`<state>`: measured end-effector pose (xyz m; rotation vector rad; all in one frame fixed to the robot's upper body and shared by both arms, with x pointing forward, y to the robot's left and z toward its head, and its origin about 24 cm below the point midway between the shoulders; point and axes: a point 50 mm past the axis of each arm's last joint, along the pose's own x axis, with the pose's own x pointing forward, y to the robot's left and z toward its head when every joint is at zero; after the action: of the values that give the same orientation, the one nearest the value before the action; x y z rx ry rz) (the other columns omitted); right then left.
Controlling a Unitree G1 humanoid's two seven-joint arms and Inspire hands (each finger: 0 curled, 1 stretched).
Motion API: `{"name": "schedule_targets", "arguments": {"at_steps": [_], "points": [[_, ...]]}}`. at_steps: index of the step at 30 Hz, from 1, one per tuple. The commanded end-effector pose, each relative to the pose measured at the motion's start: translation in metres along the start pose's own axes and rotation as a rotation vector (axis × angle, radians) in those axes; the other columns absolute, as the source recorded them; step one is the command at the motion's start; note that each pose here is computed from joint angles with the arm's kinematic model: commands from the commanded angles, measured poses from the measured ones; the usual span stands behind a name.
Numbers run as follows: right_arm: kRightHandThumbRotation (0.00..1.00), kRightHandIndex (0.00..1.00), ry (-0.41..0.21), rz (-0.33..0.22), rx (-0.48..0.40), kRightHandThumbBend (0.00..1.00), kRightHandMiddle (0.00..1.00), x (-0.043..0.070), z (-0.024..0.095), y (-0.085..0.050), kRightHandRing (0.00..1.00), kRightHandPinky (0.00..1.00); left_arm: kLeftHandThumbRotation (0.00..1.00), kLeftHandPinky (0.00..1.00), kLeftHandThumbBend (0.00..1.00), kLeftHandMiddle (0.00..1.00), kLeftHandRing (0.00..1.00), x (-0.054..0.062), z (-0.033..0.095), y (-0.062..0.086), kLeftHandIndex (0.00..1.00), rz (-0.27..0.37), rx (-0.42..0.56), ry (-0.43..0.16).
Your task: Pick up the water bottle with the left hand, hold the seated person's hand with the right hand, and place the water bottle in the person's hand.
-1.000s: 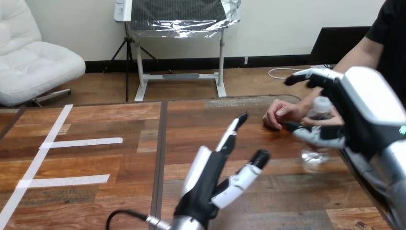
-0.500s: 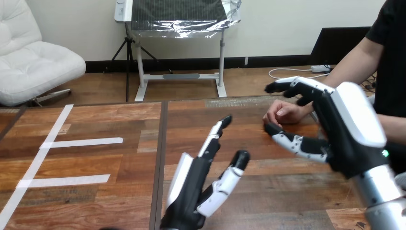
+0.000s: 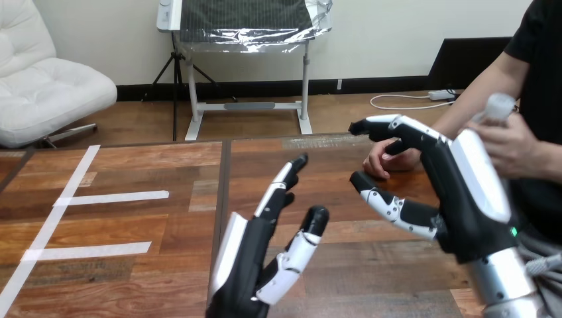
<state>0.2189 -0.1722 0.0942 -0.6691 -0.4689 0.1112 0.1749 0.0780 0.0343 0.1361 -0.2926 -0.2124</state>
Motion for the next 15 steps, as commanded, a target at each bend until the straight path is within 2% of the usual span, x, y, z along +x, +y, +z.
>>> {"name": "schedule_targets", "arguments": {"at_steps": [1,7,15], "points": [[0.00,0.70,-0.032,-0.029,0.057,0.31,0.76,0.002,0.003,0.004,0.75,0.67,0.84,0.89,0.41,0.93,0.92,-0.003,0.015,0.002,0.91,0.086,-0.050,-0.057],[0.00,0.70,-0.026,-0.031,0.112,0.27,0.76,-0.001,0.002,0.010,0.75,0.68,0.82,0.87,0.39,0.92,0.91,-0.010,0.017,0.004,0.90,0.115,-0.057,-0.060],[0.00,0.71,-0.019,0.004,0.147,0.23,0.76,-0.004,0.002,0.016,0.76,0.68,0.79,0.84,0.39,0.91,0.89,-0.016,0.019,0.006,0.89,0.142,-0.070,-0.053]]}}
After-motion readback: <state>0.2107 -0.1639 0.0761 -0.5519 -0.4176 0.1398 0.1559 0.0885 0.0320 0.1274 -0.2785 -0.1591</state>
